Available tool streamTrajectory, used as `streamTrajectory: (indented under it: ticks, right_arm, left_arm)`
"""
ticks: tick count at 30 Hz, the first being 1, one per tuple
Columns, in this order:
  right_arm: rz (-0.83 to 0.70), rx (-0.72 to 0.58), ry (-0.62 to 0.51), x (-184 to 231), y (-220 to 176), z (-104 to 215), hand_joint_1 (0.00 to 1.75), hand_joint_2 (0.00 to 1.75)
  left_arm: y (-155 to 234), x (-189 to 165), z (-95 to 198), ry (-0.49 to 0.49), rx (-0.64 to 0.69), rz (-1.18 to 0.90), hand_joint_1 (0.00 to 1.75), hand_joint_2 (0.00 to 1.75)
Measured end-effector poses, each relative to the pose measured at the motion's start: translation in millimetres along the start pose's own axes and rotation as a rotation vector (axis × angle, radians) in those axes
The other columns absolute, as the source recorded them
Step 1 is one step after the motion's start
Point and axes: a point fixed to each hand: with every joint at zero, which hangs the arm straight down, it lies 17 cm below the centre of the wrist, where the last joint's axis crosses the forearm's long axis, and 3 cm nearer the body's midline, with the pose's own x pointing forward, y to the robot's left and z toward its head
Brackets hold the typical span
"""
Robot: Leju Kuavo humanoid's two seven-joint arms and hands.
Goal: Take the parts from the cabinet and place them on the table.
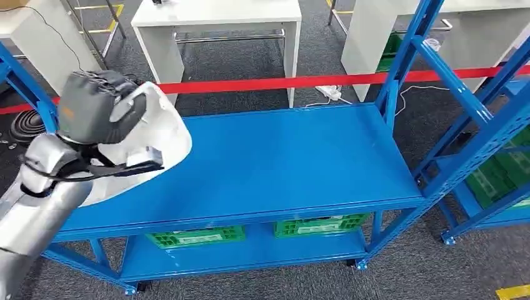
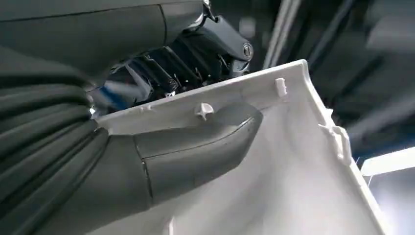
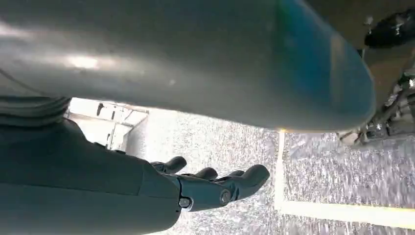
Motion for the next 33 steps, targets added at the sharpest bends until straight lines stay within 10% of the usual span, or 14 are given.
streamTrajectory:
  ticks: [10, 33]
  right_arm:
    - [-0.002, -0.075, -0.025, 17.1, -28.9, 0.2, 0.0, 0.0]
    - [0.071, -0.18, -0.019, 7.1, -64.3, -5.0, 0.0, 0.0]
  left_arm:
    - [55.9, 65.2, 33.3, -0.051, 0.23, 0.019, 1.75, 1.75]
    - [53.0, 95.0, 110.4, 0.066, 0.277, 0.058, 1.75, 1.75]
